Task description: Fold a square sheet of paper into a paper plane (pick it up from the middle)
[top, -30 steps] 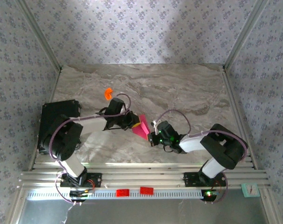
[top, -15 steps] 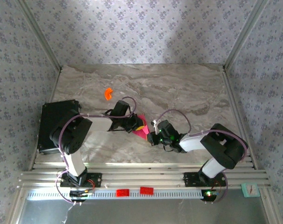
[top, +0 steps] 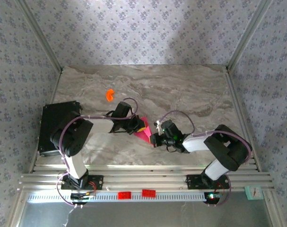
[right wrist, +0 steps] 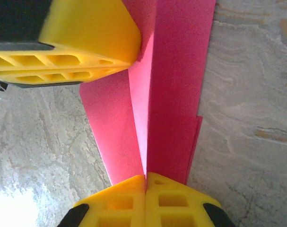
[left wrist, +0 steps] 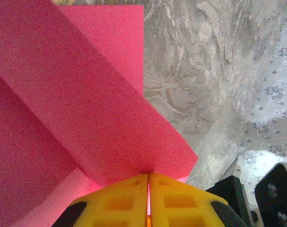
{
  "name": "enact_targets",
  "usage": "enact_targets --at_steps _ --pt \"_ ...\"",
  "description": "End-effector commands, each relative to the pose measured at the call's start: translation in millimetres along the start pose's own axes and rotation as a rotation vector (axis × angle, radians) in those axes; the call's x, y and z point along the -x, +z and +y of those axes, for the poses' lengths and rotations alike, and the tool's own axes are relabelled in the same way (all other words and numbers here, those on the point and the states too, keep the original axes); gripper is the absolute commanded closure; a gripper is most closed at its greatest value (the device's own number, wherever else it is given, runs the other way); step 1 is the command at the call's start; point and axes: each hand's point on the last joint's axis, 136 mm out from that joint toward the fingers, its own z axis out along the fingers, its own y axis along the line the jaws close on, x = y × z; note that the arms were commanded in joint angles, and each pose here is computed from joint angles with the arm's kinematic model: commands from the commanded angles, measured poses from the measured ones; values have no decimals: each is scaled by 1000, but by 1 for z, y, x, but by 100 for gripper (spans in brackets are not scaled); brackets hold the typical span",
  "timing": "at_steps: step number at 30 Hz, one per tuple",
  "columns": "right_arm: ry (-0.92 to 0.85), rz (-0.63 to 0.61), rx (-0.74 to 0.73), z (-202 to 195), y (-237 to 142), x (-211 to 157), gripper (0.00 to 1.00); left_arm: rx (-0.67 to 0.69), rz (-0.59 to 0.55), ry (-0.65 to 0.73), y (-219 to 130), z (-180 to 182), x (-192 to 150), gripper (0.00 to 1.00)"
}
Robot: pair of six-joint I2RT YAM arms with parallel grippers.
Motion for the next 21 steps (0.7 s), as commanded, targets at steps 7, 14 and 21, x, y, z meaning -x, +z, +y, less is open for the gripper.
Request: enact_targets --at_steps 7,14,21 --pt "151 117 94 6 0 -8 99 -9 -77 42 -24 -8 0 90" --pt "233 139 106 1 4 -8 99 -17 -74 28 -24 -4 -7 90" --pt "248 134 82 -5 5 -15 97 -54 -48 55 -16 -21 -5 90"
